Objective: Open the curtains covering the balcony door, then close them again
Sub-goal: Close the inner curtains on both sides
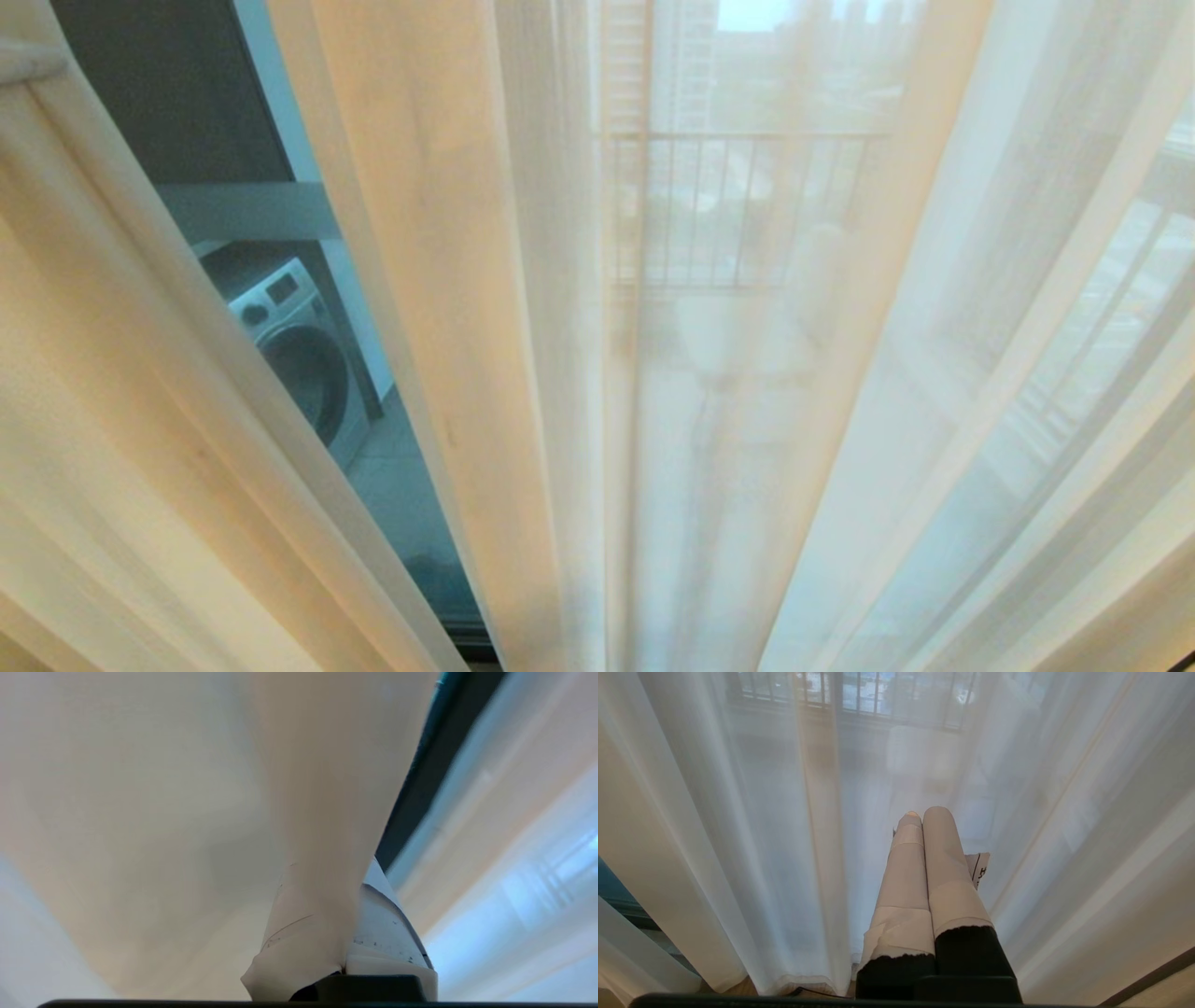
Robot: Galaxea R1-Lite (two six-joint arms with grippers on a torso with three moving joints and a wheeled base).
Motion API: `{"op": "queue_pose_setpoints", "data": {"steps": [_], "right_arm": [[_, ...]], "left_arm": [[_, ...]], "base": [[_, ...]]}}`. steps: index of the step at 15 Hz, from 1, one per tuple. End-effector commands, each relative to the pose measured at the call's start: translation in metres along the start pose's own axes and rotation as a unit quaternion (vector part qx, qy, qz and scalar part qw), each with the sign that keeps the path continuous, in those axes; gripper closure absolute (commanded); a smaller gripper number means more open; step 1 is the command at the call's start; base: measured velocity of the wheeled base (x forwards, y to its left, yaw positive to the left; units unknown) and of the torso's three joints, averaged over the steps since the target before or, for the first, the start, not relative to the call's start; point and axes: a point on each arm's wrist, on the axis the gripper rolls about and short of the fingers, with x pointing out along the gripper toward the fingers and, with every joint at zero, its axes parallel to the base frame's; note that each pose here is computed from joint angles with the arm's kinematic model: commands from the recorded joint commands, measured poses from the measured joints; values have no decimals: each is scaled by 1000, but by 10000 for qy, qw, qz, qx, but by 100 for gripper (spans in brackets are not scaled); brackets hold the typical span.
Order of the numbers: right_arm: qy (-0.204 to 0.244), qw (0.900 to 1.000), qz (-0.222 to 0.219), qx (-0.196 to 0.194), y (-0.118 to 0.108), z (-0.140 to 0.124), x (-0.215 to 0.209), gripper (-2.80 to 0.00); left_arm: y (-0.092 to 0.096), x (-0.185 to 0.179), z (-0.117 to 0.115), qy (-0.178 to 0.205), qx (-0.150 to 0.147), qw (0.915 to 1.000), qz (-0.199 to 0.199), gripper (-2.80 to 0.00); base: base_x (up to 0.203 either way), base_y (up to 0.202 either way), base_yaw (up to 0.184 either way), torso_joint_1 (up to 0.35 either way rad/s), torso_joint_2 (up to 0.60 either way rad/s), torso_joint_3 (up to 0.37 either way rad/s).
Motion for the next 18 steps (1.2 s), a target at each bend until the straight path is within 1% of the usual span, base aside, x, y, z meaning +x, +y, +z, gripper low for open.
{"op": "queue_pose_setpoints", "data": {"steps": [1, 3, 5, 8, 11, 13, 15, 17, 18], "right_arm": [[5, 10000, 6, -3, 0, 0, 0, 0], [5, 10000, 6, -3, 0, 0, 0, 0], [5, 10000, 6, -3, 0, 0, 0, 0], [5, 10000, 6, -3, 0, 0, 0, 0], [5, 10000, 6, -3, 0, 0, 0, 0], [5, 10000, 6, -3, 0, 0, 0, 0], [5, 10000, 6, -3, 0, 0, 0, 0], [5, 10000, 6, -3, 0, 0, 0, 0], [5, 10000, 6, -3, 0, 0, 0, 0]], "left_arm": [[-1, -3, 2, -46, -8, 10000, -10, 0], [-1, -5, 3, -84, -4, 10000, -18, 0], [-3, -8, 8, -250, 17, 9997, -62, 0], [-14, -11, 21, -477, 38, 9982, -367, 0], [-35, -10, 31, -596, 33, 9936, -964, 0], [-54, -7, 38, -639, 2, 9867, -1498, 0], [-76, -2, 40, -616, -53, 9792, -1934, 0], [-109, 6, 39, -540, -147, 9695, -2388, 0], [-130, 13, 37, -497, -197, 9645, -2586, 0]], "base": [[0, 0, 0, 0, 0, 0], [0, 0, 0, 0, 0, 0], [0, 0, 0, 0, 0, 0], [0, 0, 0, 0, 0, 0], [0, 0, 0, 0, 0, 0], [0, 0, 0, 0, 0, 0], [0, 0, 0, 0, 0, 0], [0, 0, 0, 0, 0, 0], [0, 0, 0, 0, 0, 0]]}}
